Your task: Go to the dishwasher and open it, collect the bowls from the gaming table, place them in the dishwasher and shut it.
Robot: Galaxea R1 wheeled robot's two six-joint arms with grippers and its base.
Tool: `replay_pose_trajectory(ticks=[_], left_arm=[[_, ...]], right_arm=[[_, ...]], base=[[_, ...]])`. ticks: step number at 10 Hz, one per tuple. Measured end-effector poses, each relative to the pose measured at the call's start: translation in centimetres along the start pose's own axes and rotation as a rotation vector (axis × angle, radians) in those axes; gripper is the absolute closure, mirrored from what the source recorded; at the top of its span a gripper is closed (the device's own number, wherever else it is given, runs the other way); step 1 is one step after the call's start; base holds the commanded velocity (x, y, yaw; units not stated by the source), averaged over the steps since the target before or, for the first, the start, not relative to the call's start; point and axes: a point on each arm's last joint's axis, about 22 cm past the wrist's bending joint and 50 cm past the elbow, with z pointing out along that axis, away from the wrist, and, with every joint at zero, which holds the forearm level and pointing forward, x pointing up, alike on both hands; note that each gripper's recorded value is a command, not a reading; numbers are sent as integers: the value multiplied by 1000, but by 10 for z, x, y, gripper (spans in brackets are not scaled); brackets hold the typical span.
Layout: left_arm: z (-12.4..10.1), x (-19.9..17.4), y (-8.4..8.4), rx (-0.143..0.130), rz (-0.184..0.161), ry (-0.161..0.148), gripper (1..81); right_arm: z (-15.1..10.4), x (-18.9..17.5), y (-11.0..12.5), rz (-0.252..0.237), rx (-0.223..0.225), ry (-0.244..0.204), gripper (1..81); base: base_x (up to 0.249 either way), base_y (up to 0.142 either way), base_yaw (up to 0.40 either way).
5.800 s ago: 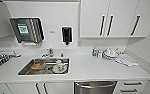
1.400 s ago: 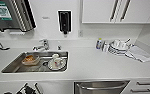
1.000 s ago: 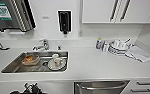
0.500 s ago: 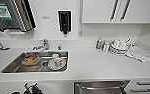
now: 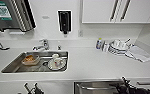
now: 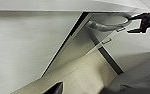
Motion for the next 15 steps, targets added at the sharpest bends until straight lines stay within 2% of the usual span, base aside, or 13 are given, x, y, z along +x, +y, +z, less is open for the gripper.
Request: replay_pose_trajectory(ticks=[2,4,5,8,10,12,15], left_arm=[[0,7,10,-20,14,7,10],[-5,18,32,-57,40,23,10],[-11,23,36,-59,49,33,10],[-18,19,29,-41,47,20,10],[-17,19,31,-45,48,19,10],[-16,19,31,-46,49,19,10],[-14,20,33,-51,52,19,10]], right_arm=[[-7,20,-6,24,-33,16,10],[-4,33,-6,45,-67,25,10],[1,33,1,67,-99,18,10],[19,30,19,119,-183,2,10],[31,22,39,165,-218,-1,10],[42,20,43,193,-233,2,10],[42,15,49,248,-269,-11,10]], base=[[0,0,0],[0,0,0],[0,0,0],[0,0,0],[0,0,0],[0,0,0],[0,0,0]])
